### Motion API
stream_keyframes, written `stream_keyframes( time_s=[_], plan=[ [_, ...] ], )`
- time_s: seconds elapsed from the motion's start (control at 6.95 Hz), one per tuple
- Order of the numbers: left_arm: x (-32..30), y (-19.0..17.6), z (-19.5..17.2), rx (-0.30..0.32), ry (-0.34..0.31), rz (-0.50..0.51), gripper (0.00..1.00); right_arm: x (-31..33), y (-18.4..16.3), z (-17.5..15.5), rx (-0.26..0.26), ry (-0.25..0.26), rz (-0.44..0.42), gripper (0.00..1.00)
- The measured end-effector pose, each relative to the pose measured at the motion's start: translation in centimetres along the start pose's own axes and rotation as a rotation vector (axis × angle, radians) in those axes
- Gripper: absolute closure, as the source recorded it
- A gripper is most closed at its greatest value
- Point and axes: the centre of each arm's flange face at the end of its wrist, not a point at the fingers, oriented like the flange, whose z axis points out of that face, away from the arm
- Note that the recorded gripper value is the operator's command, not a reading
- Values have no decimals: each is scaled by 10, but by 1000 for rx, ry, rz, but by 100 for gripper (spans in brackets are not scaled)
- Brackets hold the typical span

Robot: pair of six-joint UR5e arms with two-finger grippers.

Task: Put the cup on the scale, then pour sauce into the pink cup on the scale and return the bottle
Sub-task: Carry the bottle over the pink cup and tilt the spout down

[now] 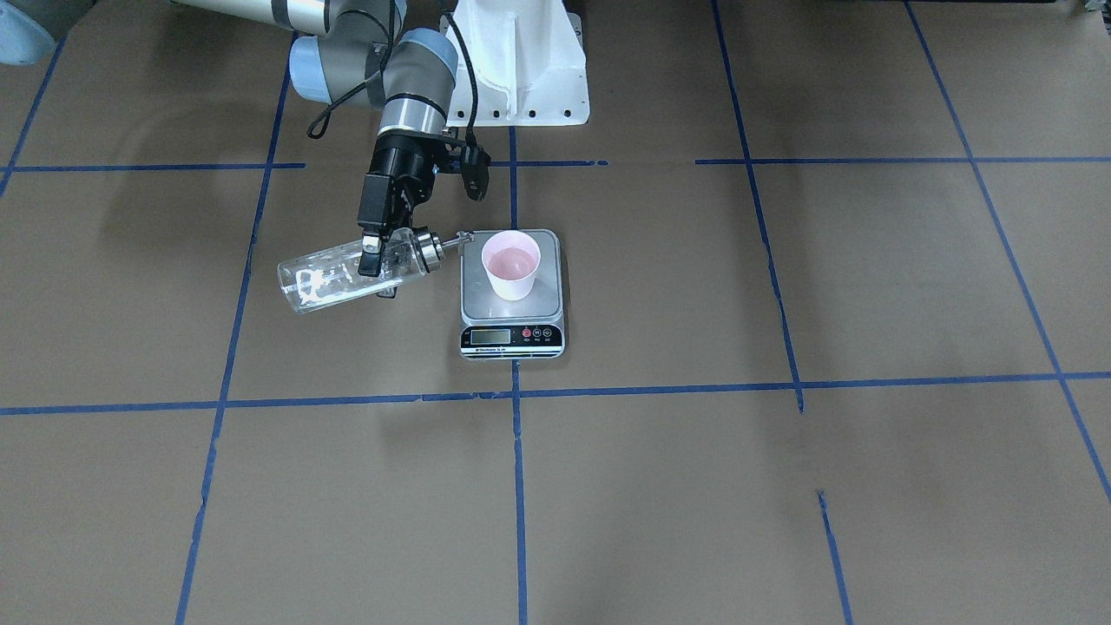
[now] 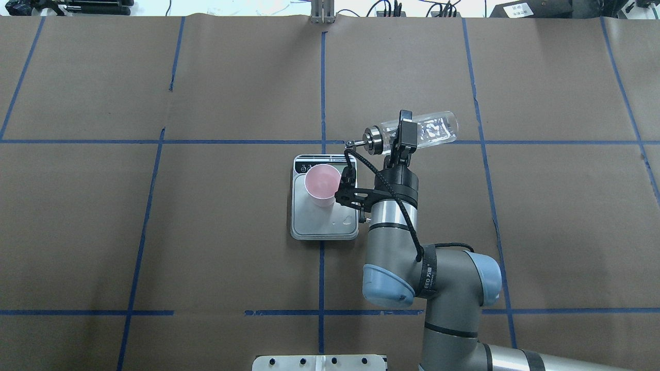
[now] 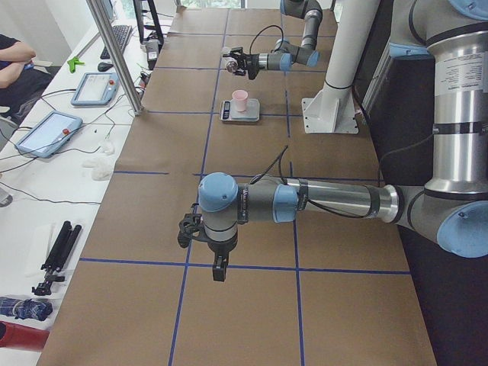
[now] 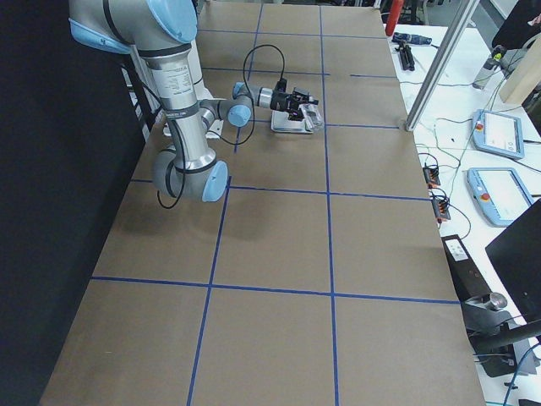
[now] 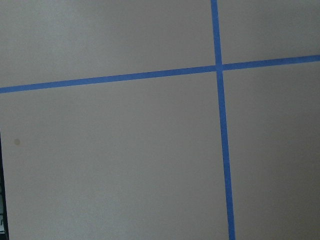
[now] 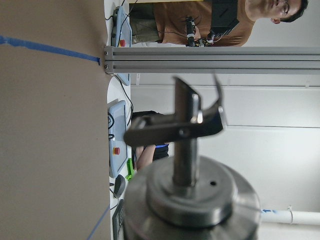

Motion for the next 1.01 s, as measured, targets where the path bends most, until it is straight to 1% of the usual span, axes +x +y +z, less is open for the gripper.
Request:
stream_keyframes(
  time_s=[0.14, 0.29, 0.58, 1.01],
  plan=[
    [-1, 0, 1, -3, 0, -3, 0, -1, -1, -2, 0, 32, -60, 100],
    [-2, 1, 2, -5, 1, -4, 0, -4, -2, -5, 1, 57, -101, 100],
    [-2, 1, 4, -8, 2, -6, 0, -5, -4, -10, 3, 86, -152, 100],
    [-4, 1, 5, -11, 3, -8, 0, -5, -5, -16, 2, 117, -242, 100]
  ],
)
